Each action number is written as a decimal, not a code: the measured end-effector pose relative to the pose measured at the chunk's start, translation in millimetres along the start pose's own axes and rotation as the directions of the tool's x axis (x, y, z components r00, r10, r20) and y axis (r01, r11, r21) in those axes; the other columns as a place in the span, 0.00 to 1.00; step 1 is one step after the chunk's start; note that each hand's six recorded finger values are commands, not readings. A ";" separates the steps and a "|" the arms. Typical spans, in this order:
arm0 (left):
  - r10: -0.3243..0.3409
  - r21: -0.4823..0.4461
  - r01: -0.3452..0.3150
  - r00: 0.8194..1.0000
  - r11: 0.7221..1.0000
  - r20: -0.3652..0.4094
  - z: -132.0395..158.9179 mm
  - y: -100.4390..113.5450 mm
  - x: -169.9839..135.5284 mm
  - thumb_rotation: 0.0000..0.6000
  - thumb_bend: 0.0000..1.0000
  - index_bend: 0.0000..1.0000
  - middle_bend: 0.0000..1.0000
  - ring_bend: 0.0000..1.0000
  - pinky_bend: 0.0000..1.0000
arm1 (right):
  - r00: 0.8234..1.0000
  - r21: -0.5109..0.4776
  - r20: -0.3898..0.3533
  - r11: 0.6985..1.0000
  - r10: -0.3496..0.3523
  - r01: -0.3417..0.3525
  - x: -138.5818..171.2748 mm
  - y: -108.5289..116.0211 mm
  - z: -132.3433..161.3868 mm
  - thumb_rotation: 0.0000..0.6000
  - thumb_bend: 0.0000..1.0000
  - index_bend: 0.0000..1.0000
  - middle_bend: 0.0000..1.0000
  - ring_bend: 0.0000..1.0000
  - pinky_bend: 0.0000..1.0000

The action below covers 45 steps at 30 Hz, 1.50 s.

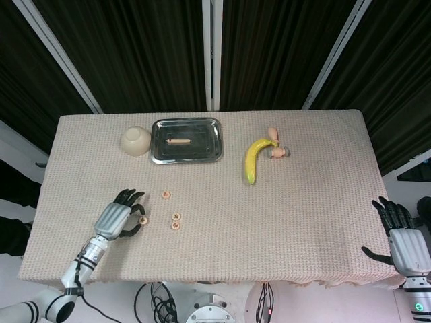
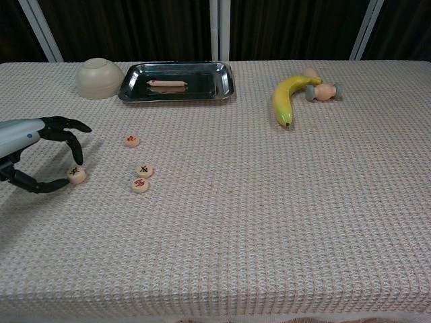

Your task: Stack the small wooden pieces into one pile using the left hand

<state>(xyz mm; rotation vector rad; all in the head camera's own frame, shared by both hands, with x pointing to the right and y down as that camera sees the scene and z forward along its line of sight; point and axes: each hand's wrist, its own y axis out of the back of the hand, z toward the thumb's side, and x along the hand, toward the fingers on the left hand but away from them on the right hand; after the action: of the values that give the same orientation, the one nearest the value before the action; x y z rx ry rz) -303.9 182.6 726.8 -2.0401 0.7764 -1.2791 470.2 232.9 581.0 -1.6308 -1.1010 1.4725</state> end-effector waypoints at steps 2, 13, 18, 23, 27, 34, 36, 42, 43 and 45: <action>-0.001 0.000 0.001 1.000 1.000 0.001 0.5 0.0 -0.5 1.00 0.32 0.41 0.09 0.00 0.00 | 1.000 0.000 0.000 1.000 -0.001 0.001 0.2 0.4 0.0 1.00 0.00 0.00 0.00 0.00 0.00; 0.048 -0.016 -0.048 0.997 0.999 0.064 30.9 13.9 -6.8 1.00 0.32 0.38 0.08 0.00 0.00 | 1.000 0.005 -0.002 1.000 0.003 -0.003 -0.9 -1.6 0.8 1.00 0.00 0.00 0.00 0.00 0.00; 0.065 0.000 -0.066 0.988 0.998 0.143 62.6 19.7 -1.1 1.00 0.31 0.38 0.08 0.00 0.00 | 1.000 0.004 -0.001 1.000 0.006 -0.006 -0.1 -2.9 0.3 1.00 0.00 0.00 0.00 0.00 0.00; 0.053 0.015 -0.057 0.978 0.998 0.203 87.6 15.2 12.9 1.00 0.31 0.38 0.08 0.00 0.00 | 1.000 0.000 0.001 1.000 0.010 -0.010 1.0 -4.4 -1.3 1.00 0.00 0.00 0.00 0.00 0.00; 0.038 0.018 -0.043 0.977 0.999 0.208 95.9 9.4 24.3 1.00 0.29 0.38 0.08 0.00 0.00 | 1.000 -0.004 0.001 1.000 0.010 -0.010 1.3 -4.8 -2.2 1.00 0.00 0.00 0.00 0.00 0.00; -0.007 0.051 -0.004 0.977 0.999 0.213 96.6 -3.1 28.9 1.00 0.26 0.39 0.08 0.00 0.00 | 1.000 -0.008 0.002 1.000 0.010 -0.010 0.5 -5.3 -3.9 1.00 0.00 0.00 0.00 0.00 0.00; -0.020 0.073 0.005 0.976 0.997 0.215 95.4 -6.6 28.8 1.00 0.26 0.39 0.08 0.00 0.00 | 1.000 -0.009 0.001 1.000 0.010 -0.010 0.4 -5.4 -4.0 1.00 0.00 0.00 0.00 0.00 0.00; -0.052 0.094 0.033 0.976 0.995 0.213 93.4 -15.2 28.3 1.00 0.26 0.40 0.07 0.00 0.00 | 1.000 -0.009 0.002 1.000 0.008 -0.008 0.9 -5.1 -4.1 1.00 0.00 0.00 0.00 0.00 0.00; -0.055 0.093 0.036 0.976 0.995 0.213 93.2 -16.0 28.2 1.00 0.26 0.40 0.07 0.00 0.00 | 1.000 -0.009 0.002 1.000 0.009 -0.009 1.0 -5.3 -4.3 1.00 0.00 0.00 0.00 0.00 0.00; -0.058 0.093 0.040 0.976 0.995 0.209 92.3 -17.4 28.3 1.00 0.26 0.40 0.07 0.00 0.00 | 1.000 -0.009 0.002 1.000 0.010 -0.010 1.0 -5.5 -4.1 1.00 0.00 0.00 0.00 0.00 0.00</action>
<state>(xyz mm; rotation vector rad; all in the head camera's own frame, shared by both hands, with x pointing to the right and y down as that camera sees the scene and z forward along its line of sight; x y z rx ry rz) -206.1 189.6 723.1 -2.0930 0.5654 -1.0799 473.4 236.4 586.0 -1.6432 -1.1032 1.4779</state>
